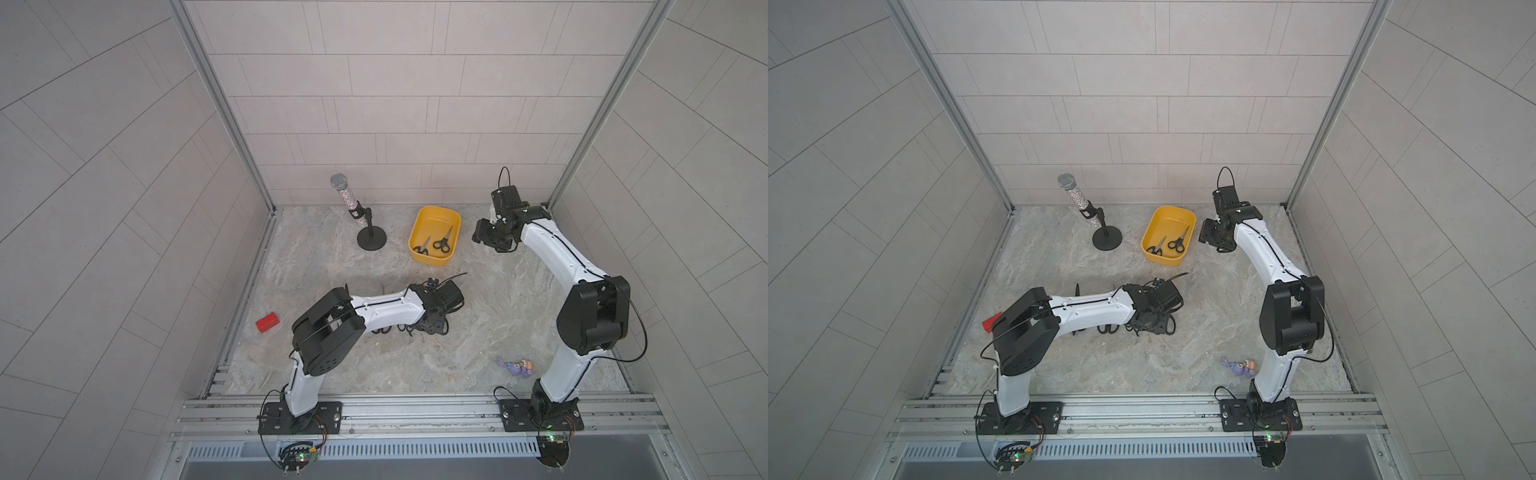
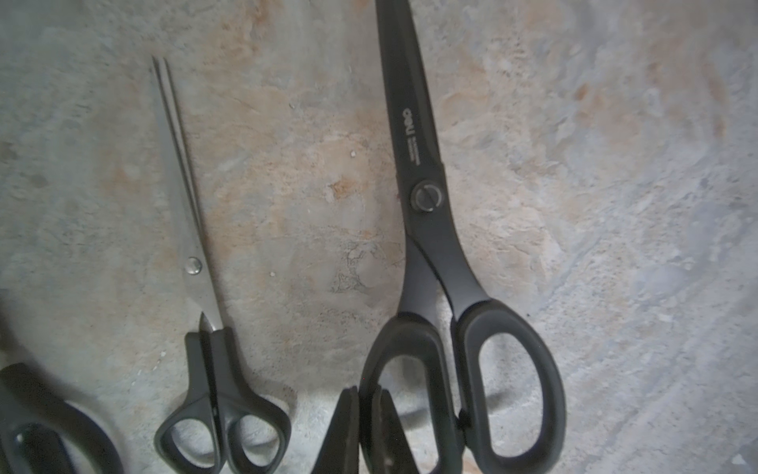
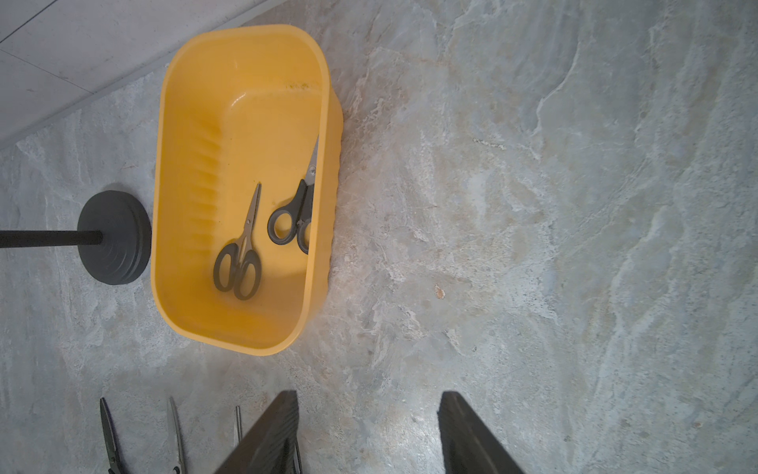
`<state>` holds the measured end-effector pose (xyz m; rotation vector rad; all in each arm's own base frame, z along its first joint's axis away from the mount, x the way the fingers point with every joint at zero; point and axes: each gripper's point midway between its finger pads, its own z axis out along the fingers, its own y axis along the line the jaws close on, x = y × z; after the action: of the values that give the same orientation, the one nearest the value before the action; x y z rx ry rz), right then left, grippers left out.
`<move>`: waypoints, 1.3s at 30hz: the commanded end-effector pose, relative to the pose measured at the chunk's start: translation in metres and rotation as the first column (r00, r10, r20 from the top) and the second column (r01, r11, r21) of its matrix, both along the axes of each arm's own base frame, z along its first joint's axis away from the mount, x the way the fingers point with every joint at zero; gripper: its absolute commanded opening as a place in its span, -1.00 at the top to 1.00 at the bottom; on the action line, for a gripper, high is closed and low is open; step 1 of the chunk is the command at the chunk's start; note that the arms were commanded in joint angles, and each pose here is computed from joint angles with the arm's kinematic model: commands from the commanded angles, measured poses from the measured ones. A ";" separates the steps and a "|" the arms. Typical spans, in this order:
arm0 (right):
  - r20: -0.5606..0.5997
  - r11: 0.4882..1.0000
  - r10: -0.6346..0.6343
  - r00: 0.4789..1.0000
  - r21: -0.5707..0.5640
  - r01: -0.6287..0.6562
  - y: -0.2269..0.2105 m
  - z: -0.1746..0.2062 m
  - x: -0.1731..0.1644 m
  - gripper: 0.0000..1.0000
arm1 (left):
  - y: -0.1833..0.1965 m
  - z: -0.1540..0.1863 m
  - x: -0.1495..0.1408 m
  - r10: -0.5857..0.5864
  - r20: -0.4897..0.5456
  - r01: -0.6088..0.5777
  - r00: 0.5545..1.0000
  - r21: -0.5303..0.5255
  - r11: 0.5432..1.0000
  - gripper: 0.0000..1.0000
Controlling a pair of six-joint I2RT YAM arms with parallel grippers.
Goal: Take the scissors out of the storage box
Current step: Place the scissors at the center of the board.
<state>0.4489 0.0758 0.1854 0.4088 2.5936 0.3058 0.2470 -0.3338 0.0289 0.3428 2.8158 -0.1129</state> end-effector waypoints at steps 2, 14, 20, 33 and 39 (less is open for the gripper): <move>0.022 1.000 0.001 1.000 0.008 -0.001 0.004 0.013 0.001 -0.20 | 0.014 -0.007 0.006 0.024 0.010 -0.024 1.000 0.032 0.999 1.00; 0.027 1.000 0.009 1.000 0.010 -0.009 0.008 0.016 0.005 -0.20 | 0.010 -0.016 0.005 0.016 -0.029 -0.015 0.999 0.009 1.000 1.00; 0.029 1.000 0.011 1.000 0.008 -0.011 0.008 0.017 0.006 -0.20 | 0.009 -0.015 0.007 -0.007 -0.030 0.008 1.000 0.016 1.000 0.83; 0.019 1.000 0.021 1.000 0.019 -0.022 0.011 0.012 0.006 -0.20 | 0.013 0.050 0.039 0.000 0.120 0.002 0.993 -0.012 1.000 0.48; 0.005 0.999 0.033 0.999 0.020 -0.033 0.018 0.004 0.009 -0.20 | 0.022 0.099 0.076 0.013 0.219 -0.005 0.976 -0.034 0.999 0.43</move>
<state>0.4551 0.0861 0.1980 0.3821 2.5685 0.3476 0.3032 -0.3250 0.0958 0.3136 2.6578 -0.1532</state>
